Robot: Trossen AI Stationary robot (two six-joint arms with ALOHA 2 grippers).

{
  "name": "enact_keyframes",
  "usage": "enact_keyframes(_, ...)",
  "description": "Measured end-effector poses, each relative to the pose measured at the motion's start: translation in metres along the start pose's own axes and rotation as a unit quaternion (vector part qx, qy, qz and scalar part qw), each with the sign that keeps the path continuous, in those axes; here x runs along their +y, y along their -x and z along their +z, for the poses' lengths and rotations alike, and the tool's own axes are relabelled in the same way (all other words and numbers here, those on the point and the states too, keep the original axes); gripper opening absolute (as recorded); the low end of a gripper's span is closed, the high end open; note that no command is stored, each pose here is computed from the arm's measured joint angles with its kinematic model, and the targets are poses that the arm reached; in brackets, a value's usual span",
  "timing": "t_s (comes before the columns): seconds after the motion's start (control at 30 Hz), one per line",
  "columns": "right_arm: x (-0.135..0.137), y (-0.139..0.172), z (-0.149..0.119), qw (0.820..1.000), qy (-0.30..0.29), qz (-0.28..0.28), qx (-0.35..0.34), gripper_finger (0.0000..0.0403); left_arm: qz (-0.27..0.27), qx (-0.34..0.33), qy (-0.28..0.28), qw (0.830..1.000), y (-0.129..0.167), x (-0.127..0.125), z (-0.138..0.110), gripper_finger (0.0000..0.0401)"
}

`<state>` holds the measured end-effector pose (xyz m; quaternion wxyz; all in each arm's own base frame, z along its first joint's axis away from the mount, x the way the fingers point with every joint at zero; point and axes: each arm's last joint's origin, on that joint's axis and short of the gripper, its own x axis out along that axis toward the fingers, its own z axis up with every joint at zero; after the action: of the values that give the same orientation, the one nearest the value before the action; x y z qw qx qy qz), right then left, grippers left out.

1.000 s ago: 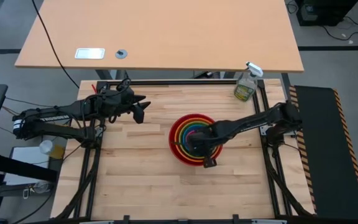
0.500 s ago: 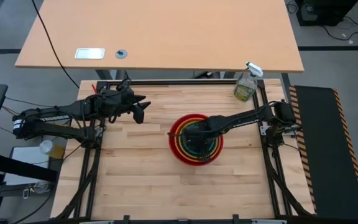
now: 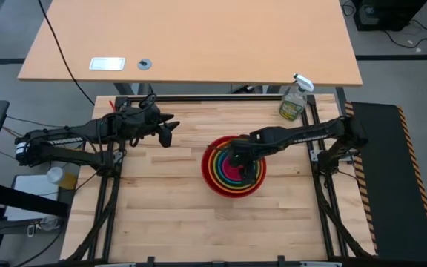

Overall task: Nest bowls inside each other by size order
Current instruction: Return to Home Position

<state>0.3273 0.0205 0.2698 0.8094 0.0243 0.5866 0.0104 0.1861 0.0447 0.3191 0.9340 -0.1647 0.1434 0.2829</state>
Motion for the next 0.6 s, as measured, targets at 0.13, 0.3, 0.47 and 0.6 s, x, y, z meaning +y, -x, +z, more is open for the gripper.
enact_keyframes(0.13, -0.003, 0.021, -0.004, 0.999, -0.030, -0.006, -0.033, 0.0241, -0.042, 0.001, 0.005, 0.999, 0.005, -0.001, 0.002, 0.0194)
enact_keyframes(0.3, -0.013, 0.057, -0.009, 0.989, -0.073, -0.043, -0.117, 0.0221, -0.055, -0.002, 0.011, 0.998, 0.015, 0.001, 0.003, 0.0194)
enact_keyframes(0.47, -0.033, 0.085, -0.030, 0.953, -0.183, -0.039, -0.240, 0.0196, -0.057, -0.002, 0.003, 0.998, 0.028, 0.007, -0.002, 0.0194)
enact_keyframes(0.6, -0.047, 0.098, -0.060, 0.895, -0.257, -0.002, -0.365, 0.0175, -0.076, -0.053, 0.009, 0.996, 0.042, 0.013, -0.012, 0.0194)
